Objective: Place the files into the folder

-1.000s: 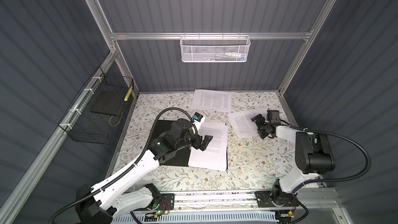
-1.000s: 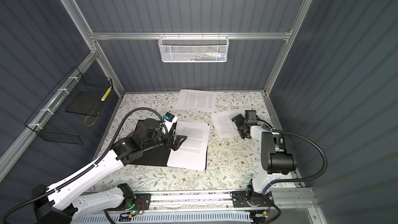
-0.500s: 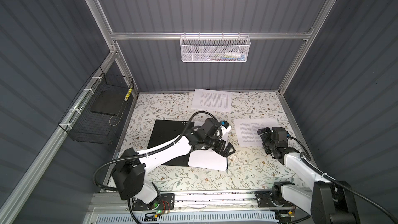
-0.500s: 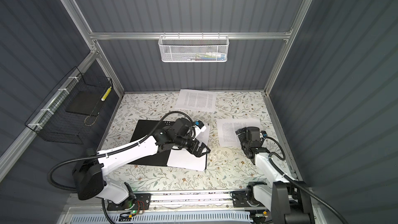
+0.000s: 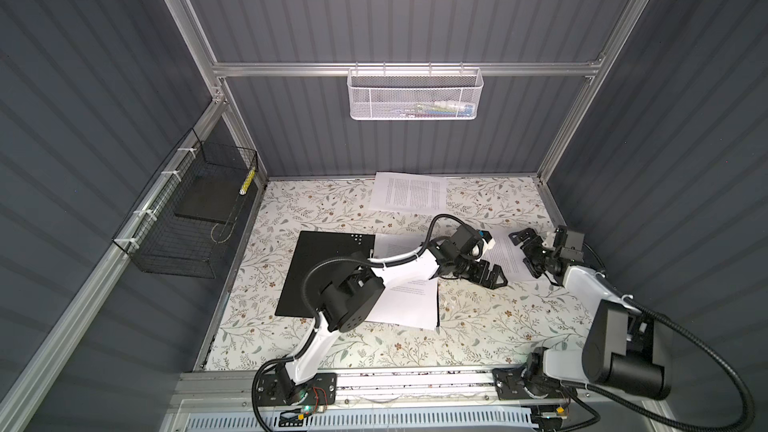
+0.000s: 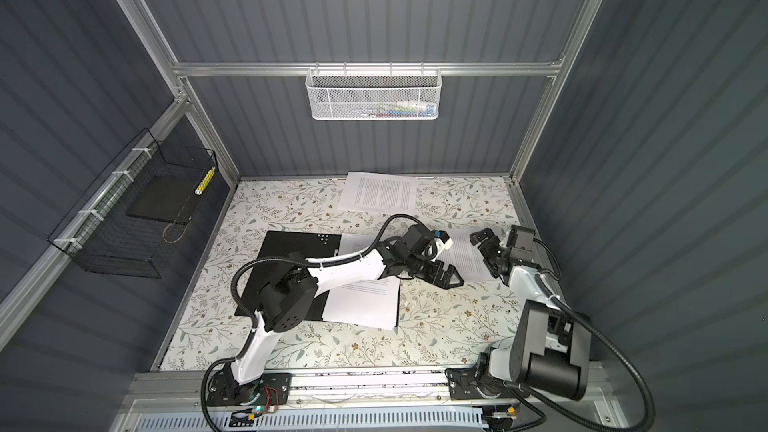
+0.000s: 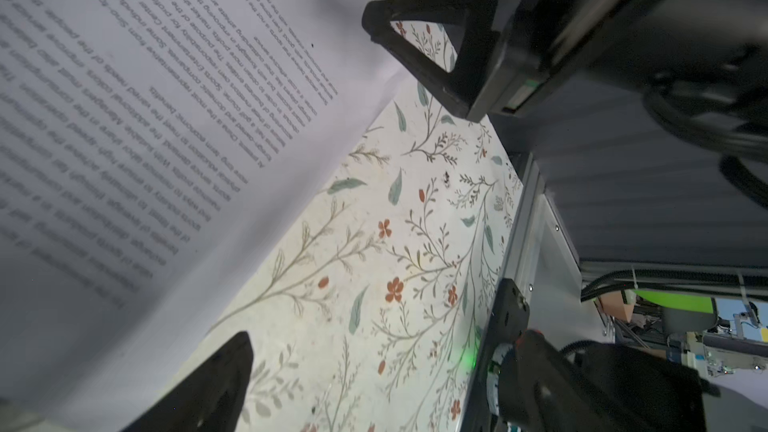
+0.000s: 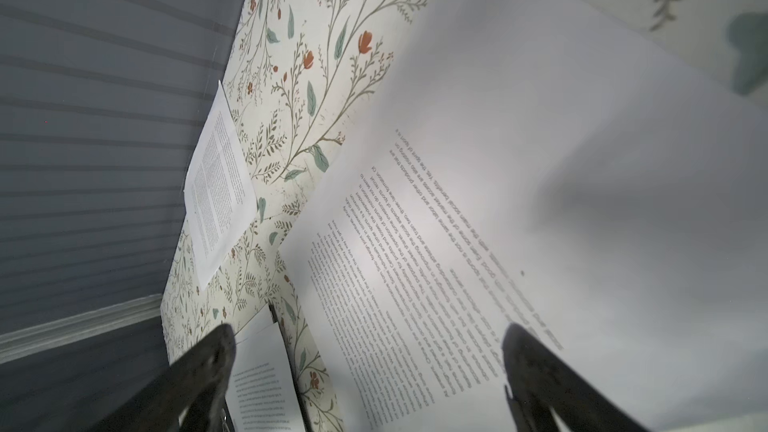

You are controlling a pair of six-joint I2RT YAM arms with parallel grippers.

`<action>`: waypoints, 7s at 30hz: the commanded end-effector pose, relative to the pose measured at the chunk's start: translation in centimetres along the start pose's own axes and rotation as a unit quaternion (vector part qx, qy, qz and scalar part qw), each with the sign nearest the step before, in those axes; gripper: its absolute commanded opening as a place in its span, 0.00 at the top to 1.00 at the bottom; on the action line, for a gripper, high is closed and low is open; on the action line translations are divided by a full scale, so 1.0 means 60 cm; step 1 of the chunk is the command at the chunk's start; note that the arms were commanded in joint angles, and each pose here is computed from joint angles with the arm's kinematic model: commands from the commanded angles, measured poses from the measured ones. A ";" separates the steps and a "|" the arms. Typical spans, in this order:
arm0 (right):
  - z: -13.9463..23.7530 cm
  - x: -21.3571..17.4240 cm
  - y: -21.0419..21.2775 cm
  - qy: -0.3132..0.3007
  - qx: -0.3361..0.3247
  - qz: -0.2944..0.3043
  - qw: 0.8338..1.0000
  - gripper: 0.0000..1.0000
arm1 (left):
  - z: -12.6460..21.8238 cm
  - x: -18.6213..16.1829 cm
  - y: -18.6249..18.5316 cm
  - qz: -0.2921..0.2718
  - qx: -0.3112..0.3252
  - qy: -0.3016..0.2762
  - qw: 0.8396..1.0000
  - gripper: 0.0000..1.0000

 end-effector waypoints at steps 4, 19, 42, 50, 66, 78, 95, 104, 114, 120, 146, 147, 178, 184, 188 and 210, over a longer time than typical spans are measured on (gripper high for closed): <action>-0.052 0.037 0.010 0.068 -0.017 -0.006 0.998 0.01 | -0.053 0.015 0.023 0.021 0.004 0.016 1.000 0.00; -0.072 0.011 -0.062 0.095 -0.179 -0.087 0.975 0.01 | -0.012 0.001 0.161 0.045 0.102 0.077 0.991 0.00; 0.041 -0.169 0.020 0.063 -0.084 -0.021 0.994 0.01 | 0.026 0.129 0.161 -0.001 0.043 0.025 0.999 0.00; 0.079 -0.069 0.021 0.024 0.059 0.023 0.998 0.01 | 0.120 0.157 0.041 -0.012 -0.033 -0.063 0.997 0.00; -0.028 0.074 0.052 0.042 0.010 0.069 0.997 0.01 | -0.011 -0.058 -0.046 -0.034 -0.020 0.089 0.995 0.00; -0.104 0.097 0.027 0.111 -0.043 0.049 0.992 0.01 | -0.046 -0.123 0.010 -0.017 0.041 0.143 0.989 0.00; -0.163 0.073 0.023 0.176 -0.109 0.091 0.974 0.01 | 0.029 -0.146 0.099 -0.016 0.135 0.171 0.976 0.00; -0.169 0.077 0.019 0.175 -0.178 0.125 0.960 0.01 | 0.029 -0.143 0.099 -0.018 0.132 0.170 0.976 0.00; -0.166 0.095 0.018 0.150 -0.206 0.129 0.958 0.01 | 0.026 -0.146 0.101 -0.014 0.131 0.170 0.977 0.00; -0.176 0.089 0.022 0.173 -0.195 0.132 0.956 0.01 | 0.026 -0.145 0.101 -0.014 0.129 0.168 0.977 0.00; -0.104 -0.003 0.042 0.229 -0.049 0.096 0.968 0.01 | -0.004 -0.113 0.123 0.001 0.123 0.158 0.980 0.00; -0.093 -0.003 0.040 0.215 -0.036 0.085 0.972 0.01 | -0.005 -0.113 0.125 0.001 0.125 0.158 0.980 0.00; 0.043 -0.061 -0.014 0.090 0.105 -0.010 0.990 0.02 | -0.034 -0.133 0.178 0.039 0.136 0.165 0.976 0.00; 0.036 -0.068 -0.040 0.088 0.048 -0.025 0.995 0.18 | -0.031 -0.134 0.179 0.039 0.136 0.162 0.977 0.00; 0.054 -0.069 -0.046 0.059 0.013 -0.024 0.998 0.26 | -0.030 -0.134 0.183 0.043 0.135 0.162 0.977 0.00; 0.059 -0.090 -0.091 0.058 -0.047 -0.048 0.996 0.80 | -0.019 -0.118 0.171 0.053 0.104 0.142 0.983 0.00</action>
Point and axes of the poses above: each gripper's point midway between its finger pads, its own z axis back along the fingers, its own y axis along the line the jaws close on, x = y × z, the point moved 8 cm from there along z, back along the fingers
